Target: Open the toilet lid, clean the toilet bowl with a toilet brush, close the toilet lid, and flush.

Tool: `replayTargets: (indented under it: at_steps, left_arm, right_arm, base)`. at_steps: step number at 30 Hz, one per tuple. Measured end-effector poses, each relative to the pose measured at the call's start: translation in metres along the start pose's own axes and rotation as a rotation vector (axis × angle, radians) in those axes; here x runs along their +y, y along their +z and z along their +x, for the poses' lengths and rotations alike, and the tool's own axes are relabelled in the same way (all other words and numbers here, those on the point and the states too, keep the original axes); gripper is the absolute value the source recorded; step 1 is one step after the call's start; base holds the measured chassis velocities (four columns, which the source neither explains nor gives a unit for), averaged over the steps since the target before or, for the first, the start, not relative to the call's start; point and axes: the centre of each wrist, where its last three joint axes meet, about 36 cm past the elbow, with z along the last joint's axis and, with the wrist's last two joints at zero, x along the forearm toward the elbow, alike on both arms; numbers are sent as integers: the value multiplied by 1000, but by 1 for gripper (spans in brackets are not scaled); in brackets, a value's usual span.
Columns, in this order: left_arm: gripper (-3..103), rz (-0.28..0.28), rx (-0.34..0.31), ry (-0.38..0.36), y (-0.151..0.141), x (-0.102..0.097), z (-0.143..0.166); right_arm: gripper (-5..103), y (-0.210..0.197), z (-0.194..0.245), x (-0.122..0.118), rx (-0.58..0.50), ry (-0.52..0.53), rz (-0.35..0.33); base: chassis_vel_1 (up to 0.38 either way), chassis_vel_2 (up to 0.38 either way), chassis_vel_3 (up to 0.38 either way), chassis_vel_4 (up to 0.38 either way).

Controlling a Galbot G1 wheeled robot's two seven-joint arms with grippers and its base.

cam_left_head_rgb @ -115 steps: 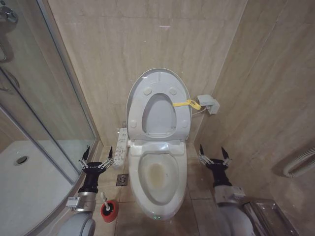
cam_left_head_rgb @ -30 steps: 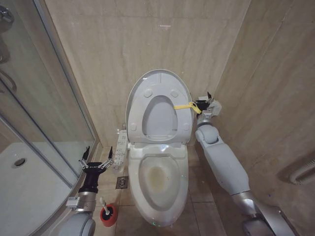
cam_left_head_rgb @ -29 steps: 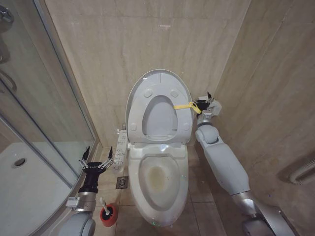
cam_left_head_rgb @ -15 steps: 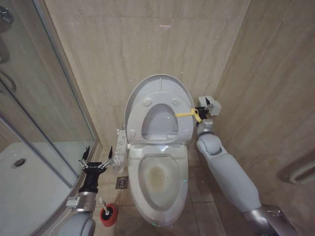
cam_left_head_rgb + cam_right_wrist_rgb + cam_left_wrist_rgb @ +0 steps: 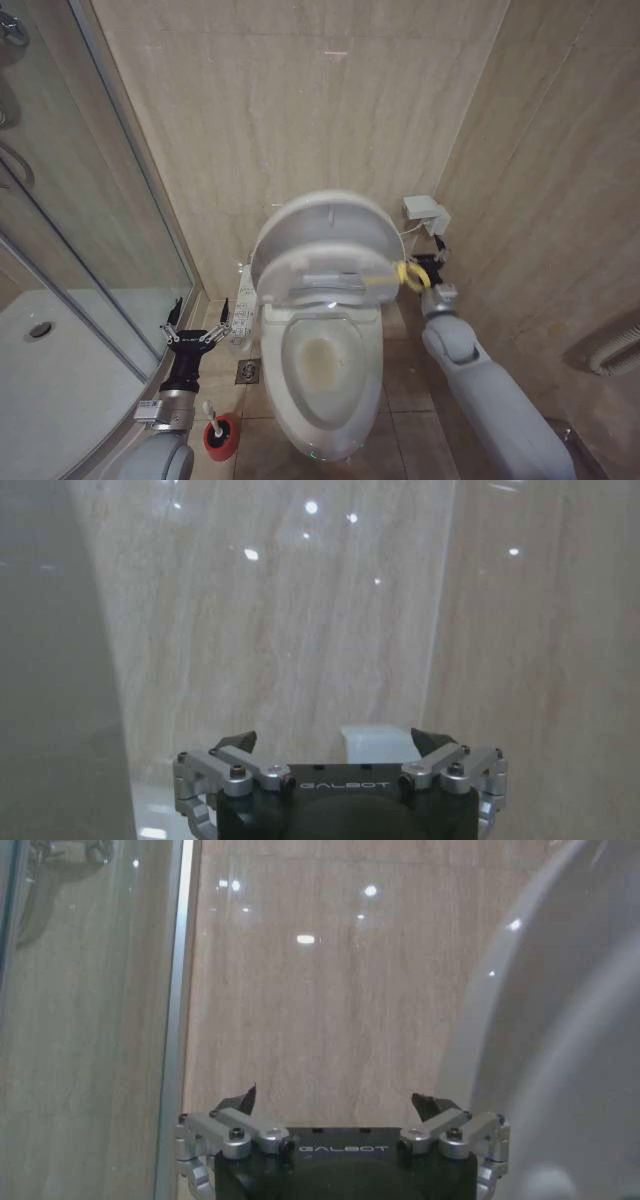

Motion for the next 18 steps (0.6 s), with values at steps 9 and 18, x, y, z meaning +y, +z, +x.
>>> replayTargets:
  at_steps: [9,18]
  left_arm:
    - [100,0,0,0,0,0,0]
    - [100,0,0,0,0,0,0]
  right_arm:
    - [100,6,42,-10,19,22,-14]
    - [100,14,90,6,69,16,-29]
  base:
    - [0,0,0,0]
    - [0,0,0,0]
